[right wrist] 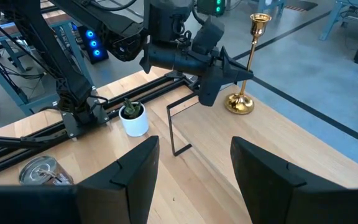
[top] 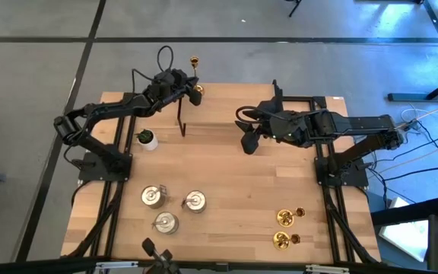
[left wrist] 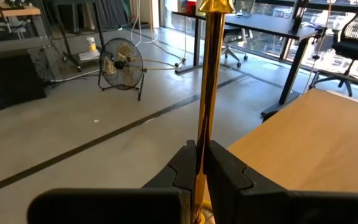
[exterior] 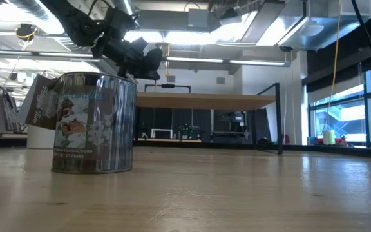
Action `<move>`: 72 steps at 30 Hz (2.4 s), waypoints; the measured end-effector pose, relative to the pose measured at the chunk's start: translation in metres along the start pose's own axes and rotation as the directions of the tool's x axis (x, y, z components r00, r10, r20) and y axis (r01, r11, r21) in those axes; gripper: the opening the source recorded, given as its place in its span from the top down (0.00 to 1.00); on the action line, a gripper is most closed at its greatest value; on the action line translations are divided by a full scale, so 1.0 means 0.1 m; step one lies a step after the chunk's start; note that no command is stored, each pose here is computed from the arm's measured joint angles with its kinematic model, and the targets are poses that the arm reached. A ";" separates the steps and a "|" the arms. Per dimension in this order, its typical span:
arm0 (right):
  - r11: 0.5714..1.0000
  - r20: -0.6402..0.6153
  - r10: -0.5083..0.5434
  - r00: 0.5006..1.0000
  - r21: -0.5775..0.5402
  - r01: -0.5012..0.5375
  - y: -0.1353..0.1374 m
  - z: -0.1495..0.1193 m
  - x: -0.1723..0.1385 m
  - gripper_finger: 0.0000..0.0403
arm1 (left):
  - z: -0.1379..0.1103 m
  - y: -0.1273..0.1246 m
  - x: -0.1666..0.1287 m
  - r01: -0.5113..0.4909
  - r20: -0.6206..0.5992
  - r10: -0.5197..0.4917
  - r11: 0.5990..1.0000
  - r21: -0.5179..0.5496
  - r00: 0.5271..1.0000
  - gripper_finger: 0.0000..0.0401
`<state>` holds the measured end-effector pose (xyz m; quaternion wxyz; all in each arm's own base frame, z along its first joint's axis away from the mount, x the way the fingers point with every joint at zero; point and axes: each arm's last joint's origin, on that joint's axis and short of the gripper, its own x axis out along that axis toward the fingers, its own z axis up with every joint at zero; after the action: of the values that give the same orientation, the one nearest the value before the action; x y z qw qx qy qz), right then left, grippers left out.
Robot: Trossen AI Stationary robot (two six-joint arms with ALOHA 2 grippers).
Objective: Pick & Place candle stick holders
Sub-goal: Put the top gold candle holder on the shelf, then put the top silver scented candle on the shelf
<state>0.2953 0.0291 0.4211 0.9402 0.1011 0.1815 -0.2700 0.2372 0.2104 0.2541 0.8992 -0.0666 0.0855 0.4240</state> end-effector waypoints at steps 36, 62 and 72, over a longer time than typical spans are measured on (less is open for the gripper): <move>1.000 -0.008 -0.007 1.000 -0.009 0.007 0.00 -0.01 0.00 0.49 | 0.25 0.02 -0.63 0.152 -0.133 -0.163 0.985 -0.087 0.978 0.65; 0.974 -0.156 0.220 0.963 0.086 -0.209 0.19 -0.16 -0.14 0.49 | 0.13 -1.18 -2.24 0.606 -0.349 -0.900 0.435 -0.666 0.263 0.68; 0.982 -0.153 0.187 0.970 0.043 -0.182 0.22 -0.20 -0.18 0.49 | -0.17 -1.40 -2.72 0.408 -0.498 -0.786 0.617 -0.673 0.367 0.75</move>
<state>0.2874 0.0617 0.4125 0.9426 0.1518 0.2405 -0.1751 0.1742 -0.0855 0.3014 0.8237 -0.4651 0.3243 -0.0086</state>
